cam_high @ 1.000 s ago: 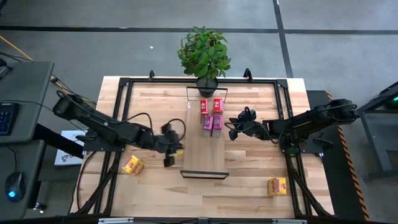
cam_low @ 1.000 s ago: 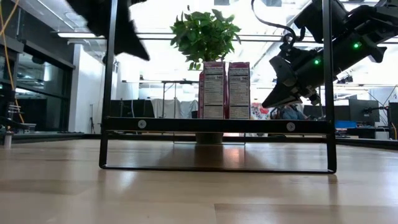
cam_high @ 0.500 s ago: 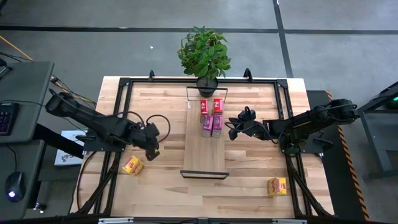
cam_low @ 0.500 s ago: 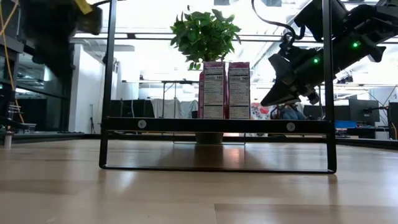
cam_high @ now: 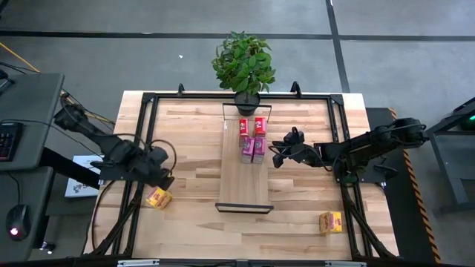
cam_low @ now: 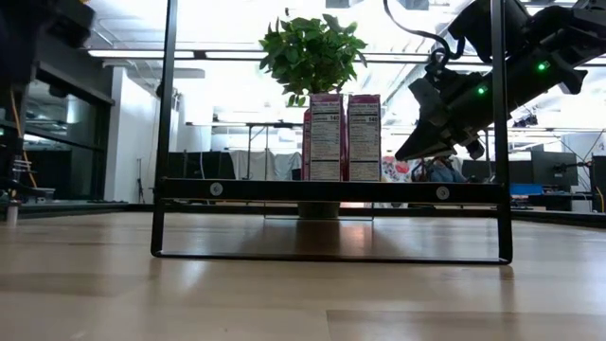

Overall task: Stack cereal on shelf
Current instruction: Put the left yellow cereal box on the shelf

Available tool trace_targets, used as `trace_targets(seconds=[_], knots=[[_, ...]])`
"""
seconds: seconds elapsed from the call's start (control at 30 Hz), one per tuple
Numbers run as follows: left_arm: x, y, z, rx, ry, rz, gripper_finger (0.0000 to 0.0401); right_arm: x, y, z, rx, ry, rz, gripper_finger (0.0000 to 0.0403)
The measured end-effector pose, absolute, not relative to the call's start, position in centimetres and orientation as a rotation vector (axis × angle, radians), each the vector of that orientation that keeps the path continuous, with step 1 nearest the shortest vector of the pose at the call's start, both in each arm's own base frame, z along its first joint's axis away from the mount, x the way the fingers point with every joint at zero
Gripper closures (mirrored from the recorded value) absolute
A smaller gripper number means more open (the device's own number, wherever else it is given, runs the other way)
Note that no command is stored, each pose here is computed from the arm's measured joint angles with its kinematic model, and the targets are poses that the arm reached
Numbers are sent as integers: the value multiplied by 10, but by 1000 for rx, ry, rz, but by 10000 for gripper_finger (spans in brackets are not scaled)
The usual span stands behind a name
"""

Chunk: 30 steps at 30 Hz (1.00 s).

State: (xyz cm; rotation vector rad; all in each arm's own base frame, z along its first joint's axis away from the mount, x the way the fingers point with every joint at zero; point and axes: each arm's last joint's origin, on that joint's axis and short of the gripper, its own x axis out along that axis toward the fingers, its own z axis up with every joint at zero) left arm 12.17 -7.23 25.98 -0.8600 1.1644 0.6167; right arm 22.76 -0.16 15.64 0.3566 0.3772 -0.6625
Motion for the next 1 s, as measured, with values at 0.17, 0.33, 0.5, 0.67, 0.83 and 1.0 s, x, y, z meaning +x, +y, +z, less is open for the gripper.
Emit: trace_targets(seconds=[0.17,0.33,0.5,0.67,0.83,1.0], knots=[[118,-93,255,-881,1191,619,126,228,-2,156,357,377,-662,402],[112,-107,251,-899,1209,632,126,228,-2,156,357,378,-661,402],[110,-116,248,-899,1204,656,126,228,-2,156,357,378,-661,402],[112,-123,244,-893,1209,650,126,228,-2,156,356,378,-661,402],[116,-131,234,-847,1251,694,126,228,-2,156,356,378,-662,402],[123,-140,219,-769,1309,750,126,227,-2,156,352,380,-661,402]])
